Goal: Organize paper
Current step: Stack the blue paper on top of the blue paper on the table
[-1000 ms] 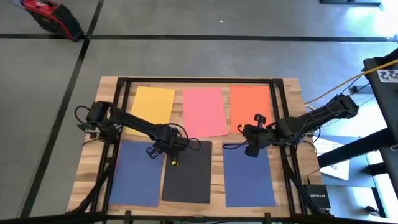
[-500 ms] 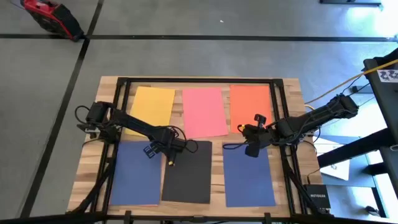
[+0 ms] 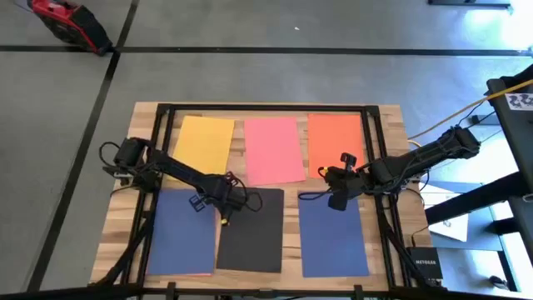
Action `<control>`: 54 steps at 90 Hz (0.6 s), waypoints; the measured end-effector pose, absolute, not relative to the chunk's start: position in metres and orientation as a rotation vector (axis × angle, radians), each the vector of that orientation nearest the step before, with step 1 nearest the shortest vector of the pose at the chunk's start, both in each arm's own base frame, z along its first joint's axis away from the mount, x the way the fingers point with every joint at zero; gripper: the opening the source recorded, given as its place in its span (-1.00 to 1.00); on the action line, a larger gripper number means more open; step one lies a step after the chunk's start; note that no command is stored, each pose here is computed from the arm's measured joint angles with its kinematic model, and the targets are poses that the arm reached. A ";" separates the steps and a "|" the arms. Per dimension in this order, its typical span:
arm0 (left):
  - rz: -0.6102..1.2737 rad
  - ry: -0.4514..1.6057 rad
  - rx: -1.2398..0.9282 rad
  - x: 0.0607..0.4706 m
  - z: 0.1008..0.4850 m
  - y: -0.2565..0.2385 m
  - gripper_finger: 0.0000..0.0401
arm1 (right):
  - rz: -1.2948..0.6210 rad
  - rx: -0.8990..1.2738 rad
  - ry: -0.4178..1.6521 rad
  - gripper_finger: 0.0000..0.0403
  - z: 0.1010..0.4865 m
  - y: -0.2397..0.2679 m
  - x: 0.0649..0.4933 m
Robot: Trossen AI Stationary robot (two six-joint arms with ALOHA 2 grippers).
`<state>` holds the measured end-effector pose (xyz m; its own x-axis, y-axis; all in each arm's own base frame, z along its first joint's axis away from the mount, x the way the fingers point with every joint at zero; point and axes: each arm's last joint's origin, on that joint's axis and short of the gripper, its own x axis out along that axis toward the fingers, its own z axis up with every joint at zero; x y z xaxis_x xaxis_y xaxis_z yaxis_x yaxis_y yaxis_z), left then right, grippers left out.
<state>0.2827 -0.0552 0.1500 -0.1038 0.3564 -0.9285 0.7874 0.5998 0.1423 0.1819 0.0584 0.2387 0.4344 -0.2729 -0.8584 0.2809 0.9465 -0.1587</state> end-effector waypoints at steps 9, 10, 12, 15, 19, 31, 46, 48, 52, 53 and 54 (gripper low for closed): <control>-0.470 1.731 0.930 0.281 0.151 -0.051 -0.76 | -0.345 0.009 1.067 -0.99 0.239 0.058 0.182; -0.470 1.736 0.927 0.281 0.151 -0.050 -0.79 | -0.345 0.008 1.067 -0.99 0.239 0.058 0.182; -0.467 1.747 0.917 0.281 0.151 -0.049 -0.85 | -0.344 0.008 1.067 -0.99 0.239 0.058 0.182; -0.461 1.759 0.903 0.280 0.151 -0.047 -0.92 | -0.344 0.008 1.067 -0.99 0.239 0.058 0.182; -0.448 1.775 0.883 0.279 0.151 -0.044 -0.96 | -0.344 0.008 1.067 -0.99 0.239 0.058 0.182; -0.435 1.798 0.867 0.278 0.152 -0.041 -0.98 | -0.345 0.009 1.067 -0.99 0.239 0.058 0.182; -0.401 1.796 0.813 0.278 0.152 -0.043 -0.95 | -0.344 0.008 1.067 -0.99 0.239 0.058 0.182; -0.399 1.798 0.792 0.278 0.152 -0.043 -0.94 | -0.344 0.008 1.067 -0.99 0.239 0.058 0.182; -0.390 1.807 0.734 0.277 0.152 -0.042 -0.90 | -0.345 0.009 1.067 -0.99 0.239 0.058 0.182; -0.384 1.810 0.718 0.277 0.152 -0.041 -0.89 | -0.345 0.009 1.067 -0.99 0.239 0.058 0.182; -0.382 1.814 0.704 0.277 0.152 -0.041 -0.88 | -0.345 0.009 1.067 -0.99 0.239 0.058 0.182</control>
